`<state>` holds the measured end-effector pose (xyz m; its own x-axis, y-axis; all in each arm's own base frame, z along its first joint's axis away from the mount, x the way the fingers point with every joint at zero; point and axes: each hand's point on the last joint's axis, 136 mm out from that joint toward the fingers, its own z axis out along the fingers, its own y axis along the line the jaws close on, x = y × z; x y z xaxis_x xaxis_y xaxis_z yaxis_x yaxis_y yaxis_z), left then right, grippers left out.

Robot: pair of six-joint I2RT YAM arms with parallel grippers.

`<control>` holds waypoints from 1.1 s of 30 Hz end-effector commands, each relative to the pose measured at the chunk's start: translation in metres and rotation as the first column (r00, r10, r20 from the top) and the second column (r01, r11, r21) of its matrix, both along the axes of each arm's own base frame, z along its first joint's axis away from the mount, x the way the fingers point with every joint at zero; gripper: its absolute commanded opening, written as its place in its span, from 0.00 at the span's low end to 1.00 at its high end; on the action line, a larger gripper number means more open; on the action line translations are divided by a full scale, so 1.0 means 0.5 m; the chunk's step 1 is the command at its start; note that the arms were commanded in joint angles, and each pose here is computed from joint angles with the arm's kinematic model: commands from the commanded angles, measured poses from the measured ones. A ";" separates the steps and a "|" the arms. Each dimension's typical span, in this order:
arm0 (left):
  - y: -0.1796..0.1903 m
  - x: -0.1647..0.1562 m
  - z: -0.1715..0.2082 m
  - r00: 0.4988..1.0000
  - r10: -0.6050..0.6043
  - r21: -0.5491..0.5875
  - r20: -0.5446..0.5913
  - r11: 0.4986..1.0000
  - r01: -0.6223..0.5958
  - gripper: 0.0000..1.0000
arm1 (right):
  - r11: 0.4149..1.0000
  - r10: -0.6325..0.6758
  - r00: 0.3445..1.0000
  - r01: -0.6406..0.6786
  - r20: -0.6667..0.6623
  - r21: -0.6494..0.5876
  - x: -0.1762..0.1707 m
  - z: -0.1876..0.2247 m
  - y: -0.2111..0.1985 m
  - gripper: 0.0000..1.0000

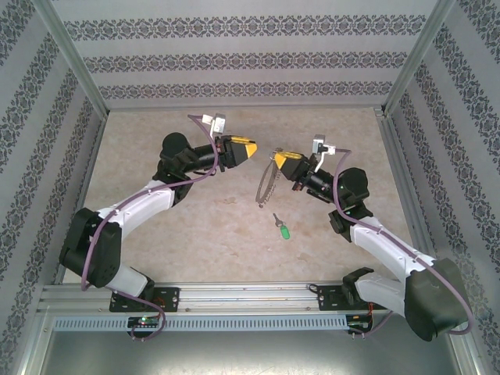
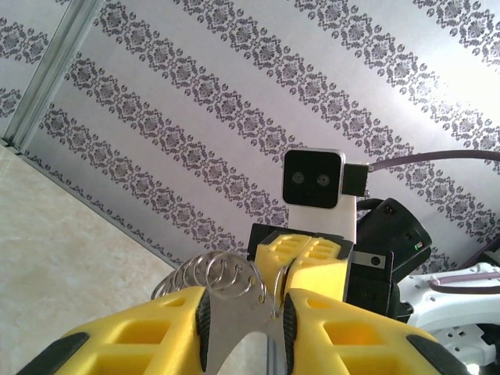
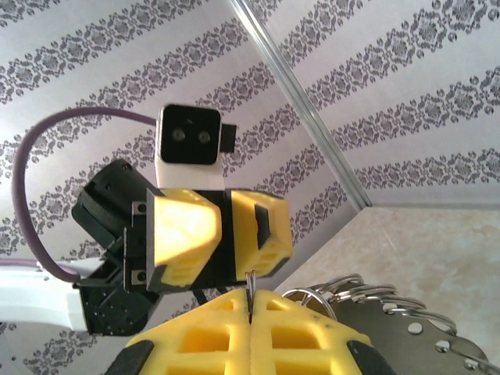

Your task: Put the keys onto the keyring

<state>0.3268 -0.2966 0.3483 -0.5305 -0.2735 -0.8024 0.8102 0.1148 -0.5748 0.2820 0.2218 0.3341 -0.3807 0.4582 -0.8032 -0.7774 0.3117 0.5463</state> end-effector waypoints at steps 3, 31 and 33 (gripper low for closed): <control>0.000 -0.011 0.034 0.999 -0.018 -0.077 0.028 0.997 0.020 0.32 | 0.998 -0.016 0.994 0.008 0.108 0.070 -0.005 0.070 0.000 0.00; -0.047 -0.046 0.001 0.994 -0.108 -0.068 0.006 0.992 0.108 0.30 | 0.997 0.028 0.996 -0.034 0.089 0.069 0.010 0.065 0.043 0.00; -0.047 -0.046 0.001 0.994 -0.108 -0.067 0.010 0.992 0.108 0.29 | 0.997 0.026 0.996 -0.032 0.087 0.070 0.011 0.065 0.043 0.00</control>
<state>0.3134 -0.3167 0.3433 -0.5892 -0.2686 -0.7620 0.7873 0.0214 -0.6162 0.2926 0.2442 0.3357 -0.3983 0.4625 -0.7921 -0.7830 0.2783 0.5562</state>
